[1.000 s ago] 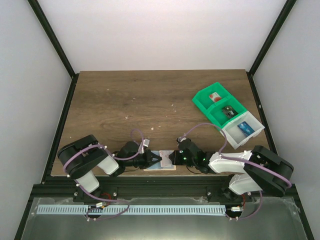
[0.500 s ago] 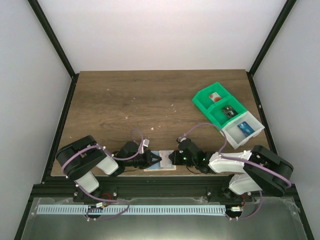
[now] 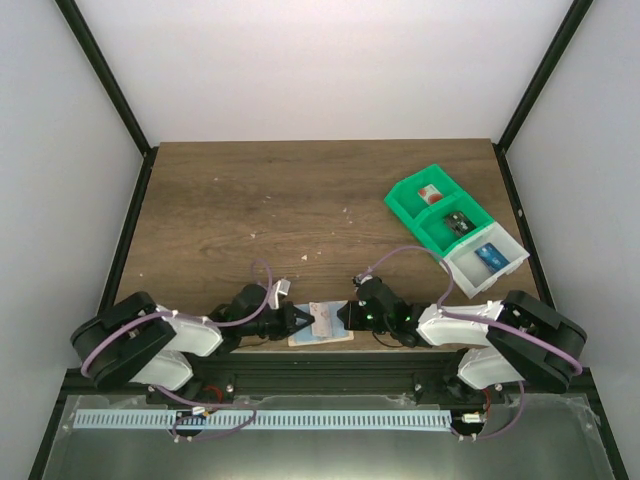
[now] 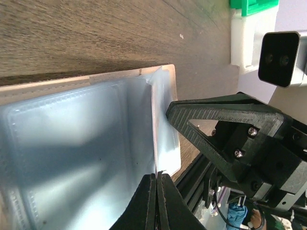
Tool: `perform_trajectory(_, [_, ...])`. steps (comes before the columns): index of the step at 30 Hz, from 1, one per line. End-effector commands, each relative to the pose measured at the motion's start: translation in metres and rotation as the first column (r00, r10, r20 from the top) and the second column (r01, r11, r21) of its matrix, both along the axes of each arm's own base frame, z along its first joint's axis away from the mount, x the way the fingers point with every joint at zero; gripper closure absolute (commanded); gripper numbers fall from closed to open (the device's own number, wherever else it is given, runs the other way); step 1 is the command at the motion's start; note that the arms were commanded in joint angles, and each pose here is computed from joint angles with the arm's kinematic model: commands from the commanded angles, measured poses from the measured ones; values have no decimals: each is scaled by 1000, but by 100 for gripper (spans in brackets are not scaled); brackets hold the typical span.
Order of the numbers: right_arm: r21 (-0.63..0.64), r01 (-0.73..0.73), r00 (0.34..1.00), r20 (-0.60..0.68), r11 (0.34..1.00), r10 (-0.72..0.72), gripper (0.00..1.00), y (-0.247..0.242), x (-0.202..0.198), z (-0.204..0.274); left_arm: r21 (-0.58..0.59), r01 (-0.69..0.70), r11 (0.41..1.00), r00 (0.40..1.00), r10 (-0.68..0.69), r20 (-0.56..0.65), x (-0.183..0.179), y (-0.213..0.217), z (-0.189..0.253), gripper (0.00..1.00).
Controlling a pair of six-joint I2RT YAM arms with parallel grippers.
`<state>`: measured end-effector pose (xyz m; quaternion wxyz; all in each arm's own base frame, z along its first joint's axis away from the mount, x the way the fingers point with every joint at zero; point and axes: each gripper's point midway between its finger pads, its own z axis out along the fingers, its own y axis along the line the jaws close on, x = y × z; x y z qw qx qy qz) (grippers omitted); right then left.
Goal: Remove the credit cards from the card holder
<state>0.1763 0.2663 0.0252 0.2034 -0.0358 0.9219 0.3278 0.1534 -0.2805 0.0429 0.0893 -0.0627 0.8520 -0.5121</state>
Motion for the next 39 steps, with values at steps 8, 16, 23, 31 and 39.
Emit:
perform_trajectory(8, [-43,-70,997,-26,997,69,91,-6,-14,-5,122,-39,992,998,32,54,1,30,2,100])
perform_trajectory(16, [-30,-280,944,172,960,281,85,10,-16,66,59,40,997,980,-51,190,5,28,55,100])
perform_trajectory(23, [82,-519,823,316,851,471,79,11,-57,150,-23,194,981,931,-177,319,-14,18,102,100])
perform_trajectory(31, [160,-638,763,266,754,589,64,21,-80,193,-168,412,896,875,-337,348,-54,10,113,100])
perform_trajectory(39, [124,-655,749,236,745,619,51,27,-67,194,-197,490,849,836,-394,382,-71,11,112,100])
